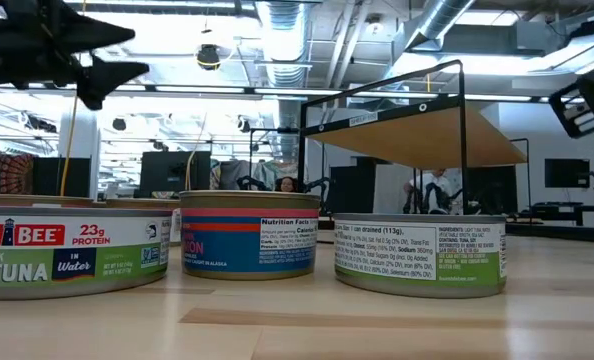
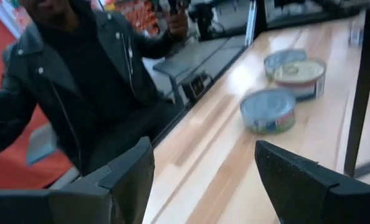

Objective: Stack canned seafood by type on shelf
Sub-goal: Put the green tuna can on the shelf

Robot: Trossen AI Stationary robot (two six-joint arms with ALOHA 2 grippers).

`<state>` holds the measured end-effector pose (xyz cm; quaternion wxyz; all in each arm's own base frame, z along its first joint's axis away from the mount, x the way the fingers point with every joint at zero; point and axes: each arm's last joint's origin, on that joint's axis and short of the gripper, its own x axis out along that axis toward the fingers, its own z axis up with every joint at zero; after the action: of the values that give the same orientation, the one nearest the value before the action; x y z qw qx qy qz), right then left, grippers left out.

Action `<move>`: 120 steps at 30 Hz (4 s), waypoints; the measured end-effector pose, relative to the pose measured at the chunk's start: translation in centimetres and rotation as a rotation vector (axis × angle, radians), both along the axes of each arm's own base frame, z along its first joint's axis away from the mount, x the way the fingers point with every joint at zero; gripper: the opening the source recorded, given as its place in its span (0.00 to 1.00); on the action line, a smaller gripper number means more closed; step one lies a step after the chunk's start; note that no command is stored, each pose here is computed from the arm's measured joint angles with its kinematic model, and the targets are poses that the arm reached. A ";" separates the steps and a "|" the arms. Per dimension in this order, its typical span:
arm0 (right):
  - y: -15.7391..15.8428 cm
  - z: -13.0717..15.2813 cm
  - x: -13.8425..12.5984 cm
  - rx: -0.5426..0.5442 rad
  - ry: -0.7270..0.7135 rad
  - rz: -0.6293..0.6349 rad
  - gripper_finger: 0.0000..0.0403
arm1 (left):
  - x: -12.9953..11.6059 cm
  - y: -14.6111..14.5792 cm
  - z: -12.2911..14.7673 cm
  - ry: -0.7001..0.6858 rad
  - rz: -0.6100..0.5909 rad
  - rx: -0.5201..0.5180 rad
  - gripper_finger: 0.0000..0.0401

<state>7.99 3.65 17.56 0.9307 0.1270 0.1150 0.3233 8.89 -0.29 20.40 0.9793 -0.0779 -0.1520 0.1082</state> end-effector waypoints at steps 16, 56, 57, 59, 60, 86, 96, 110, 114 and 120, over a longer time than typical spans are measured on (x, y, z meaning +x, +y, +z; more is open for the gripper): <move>-0.2 4.4 -0.2 0.109 -0.467 -0.058 0.75 | 0.1 0.2 2.9 -0.041 0.070 -0.062 0.73; 13.0 2.8 14.4 -0.367 0.462 -0.519 0.75 | 9.6 -4.2 9.9 0.698 -0.107 0.149 0.73; 13.6 2.4 14.9 -0.375 0.473 -0.526 0.75 | 9.5 -4.3 10.0 0.695 -0.107 0.150 0.73; 14.5 1.8 15.9 -0.386 0.488 -0.539 0.75 | 9.5 -4.4 10.1 0.684 -0.087 0.143 0.73; 14.9 1.4 16.4 -0.393 0.497 -0.544 0.75 | 9.4 -4.4 10.1 0.680 -0.081 0.137 0.73; 17.6 -3.0 17.6 -0.424 0.704 -0.790 0.75 | 16.1 -5.1 10.7 0.903 -0.115 0.233 0.73; 17.3 -3.3 16.6 -0.392 0.781 -0.883 0.75 | 18.5 -5.9 9.9 0.966 -0.174 0.253 0.73; 19.0 -0.9 15.7 -0.340 0.599 -0.830 0.75 | 19.0 -6.1 9.4 0.985 -0.208 0.268 0.73; 19.3 -2.2 16.5 -0.367 0.578 -0.827 0.75 | 19.7 -6.4 8.5 1.011 -0.224 0.268 0.73; 19.3 -3.3 16.5 -0.383 0.600 -0.849 0.75 | 20.1 -6.5 8.3 1.001 -0.230 0.273 0.73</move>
<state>24.49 22.97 14.30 0.9121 0.0772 0.3707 -0.1574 28.98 -6.79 28.72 0.9389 0.0952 0.3307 0.0030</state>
